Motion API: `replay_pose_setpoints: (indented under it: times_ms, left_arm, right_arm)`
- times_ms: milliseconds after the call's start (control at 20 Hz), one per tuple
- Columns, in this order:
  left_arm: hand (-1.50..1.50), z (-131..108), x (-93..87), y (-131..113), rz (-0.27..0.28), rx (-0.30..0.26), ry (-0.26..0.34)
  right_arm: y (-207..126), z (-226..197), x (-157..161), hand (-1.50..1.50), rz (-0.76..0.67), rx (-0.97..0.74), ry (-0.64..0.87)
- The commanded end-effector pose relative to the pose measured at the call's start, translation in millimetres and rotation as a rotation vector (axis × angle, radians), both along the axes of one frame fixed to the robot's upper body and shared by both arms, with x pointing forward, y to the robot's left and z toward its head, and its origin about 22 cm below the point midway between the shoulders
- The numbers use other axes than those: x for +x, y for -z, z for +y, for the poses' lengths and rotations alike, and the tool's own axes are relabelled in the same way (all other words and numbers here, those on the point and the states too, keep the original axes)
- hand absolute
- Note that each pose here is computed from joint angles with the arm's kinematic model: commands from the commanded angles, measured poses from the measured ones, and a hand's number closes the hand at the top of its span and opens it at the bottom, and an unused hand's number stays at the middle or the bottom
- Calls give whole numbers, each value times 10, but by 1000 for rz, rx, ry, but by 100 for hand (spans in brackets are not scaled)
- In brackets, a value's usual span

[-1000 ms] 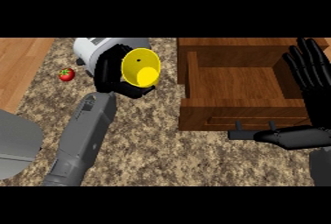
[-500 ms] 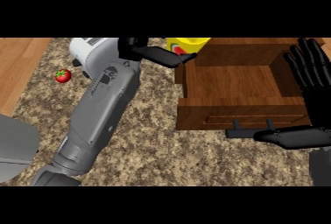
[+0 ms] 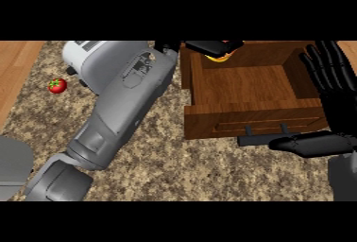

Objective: Pick up the cup, place it into the drawer and close the drawer

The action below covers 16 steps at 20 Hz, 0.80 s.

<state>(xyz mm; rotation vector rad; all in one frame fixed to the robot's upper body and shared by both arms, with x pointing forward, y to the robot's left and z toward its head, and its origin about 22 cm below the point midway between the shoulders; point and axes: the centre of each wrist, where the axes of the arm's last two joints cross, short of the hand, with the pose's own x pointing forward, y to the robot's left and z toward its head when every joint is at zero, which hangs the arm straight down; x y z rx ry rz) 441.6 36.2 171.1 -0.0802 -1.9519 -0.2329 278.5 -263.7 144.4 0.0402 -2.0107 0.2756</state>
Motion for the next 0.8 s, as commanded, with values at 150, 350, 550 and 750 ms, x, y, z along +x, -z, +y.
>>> replay_pose_setpoints:
  times_ms: [150, 350, 550, 750]
  left_arm:
    - [150, -88, 45, 104, 109, 148, -10]
    - [150, 55, 15, 506, 191, 236, 47]
    - [150, 54, -8, 575, 206, 270, 48]
    - [-150, 37, -42, 586, 197, 166, 58]
  right_arm:
    - [-88, 8, 172, -150, -12, -10, -41]
    - [-87, 190, 92, -150, -30, -8, -85]
    - [-142, 12, 114, -150, -22, -18, -101]
    - [-178, 239, 222, -150, -41, -9, -169]
